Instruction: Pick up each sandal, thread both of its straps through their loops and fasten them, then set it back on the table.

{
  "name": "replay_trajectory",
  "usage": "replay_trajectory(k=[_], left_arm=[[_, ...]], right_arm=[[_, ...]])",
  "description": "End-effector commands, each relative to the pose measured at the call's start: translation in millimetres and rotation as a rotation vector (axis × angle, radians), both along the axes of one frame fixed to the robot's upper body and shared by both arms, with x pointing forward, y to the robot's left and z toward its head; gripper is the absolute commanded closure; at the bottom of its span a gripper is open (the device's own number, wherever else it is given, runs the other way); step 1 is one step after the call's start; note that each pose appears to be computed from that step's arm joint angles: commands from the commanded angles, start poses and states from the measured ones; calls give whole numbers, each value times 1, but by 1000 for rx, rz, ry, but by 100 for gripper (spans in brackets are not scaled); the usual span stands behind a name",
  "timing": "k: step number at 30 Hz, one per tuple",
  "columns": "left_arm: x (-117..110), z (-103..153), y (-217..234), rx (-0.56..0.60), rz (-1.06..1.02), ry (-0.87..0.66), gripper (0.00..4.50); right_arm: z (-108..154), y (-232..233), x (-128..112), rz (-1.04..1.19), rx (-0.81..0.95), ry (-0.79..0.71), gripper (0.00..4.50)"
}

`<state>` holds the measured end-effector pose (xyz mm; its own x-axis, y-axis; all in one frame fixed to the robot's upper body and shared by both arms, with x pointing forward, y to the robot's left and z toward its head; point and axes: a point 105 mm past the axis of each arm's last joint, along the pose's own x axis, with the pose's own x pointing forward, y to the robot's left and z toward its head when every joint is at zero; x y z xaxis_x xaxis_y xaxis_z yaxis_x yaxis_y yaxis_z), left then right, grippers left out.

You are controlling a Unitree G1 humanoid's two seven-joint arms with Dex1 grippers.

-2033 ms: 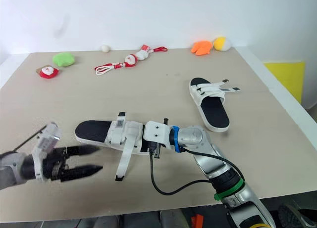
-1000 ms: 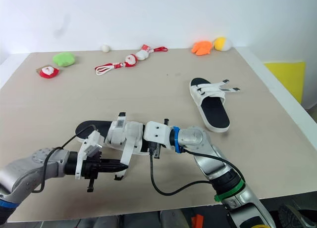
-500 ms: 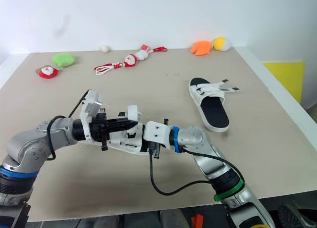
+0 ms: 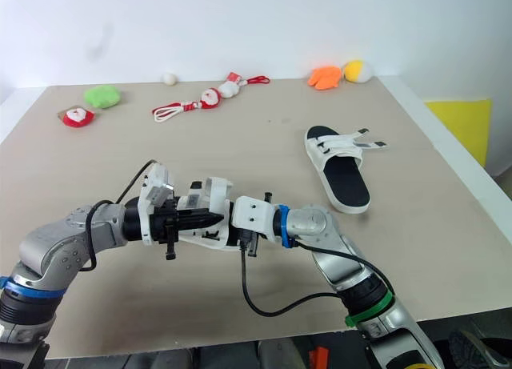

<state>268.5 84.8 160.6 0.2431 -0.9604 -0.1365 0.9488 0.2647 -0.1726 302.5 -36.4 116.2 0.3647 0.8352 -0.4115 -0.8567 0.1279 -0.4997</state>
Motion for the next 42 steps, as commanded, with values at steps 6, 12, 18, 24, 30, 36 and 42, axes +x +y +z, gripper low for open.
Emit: replay_trajectory(k=[6, 12, 18, 24, 30, 36, 42], left_arm=[[-7, -8, 3, 29, -15, 11, 444], [-7, -7, 5, 16, -20, 27, 444], [-3, -12, 12, -5, -21, 77, 444], [-1, -25, 17, 36, -23, 92, 444], [4, -38, 20, 105, -4, 25, 444], [7, -40, 20, 126, -4, -50, 444], [3, -35, 20, 101, -25, -66, 444]], right_arm=[[-19, -1, -3, -5, -40, 65, 450], [-18, -1, -3, -4, -41, 64, 450], [-18, -1, -3, -6, -42, 62, 450], [-18, -2, -2, -8, -42, 61, 450], [-17, -2, -2, -10, -42, 57, 450], [-16, -3, -1, -9, -42, 56, 450], [-16, -2, -1, -8, -40, 58, 450]])
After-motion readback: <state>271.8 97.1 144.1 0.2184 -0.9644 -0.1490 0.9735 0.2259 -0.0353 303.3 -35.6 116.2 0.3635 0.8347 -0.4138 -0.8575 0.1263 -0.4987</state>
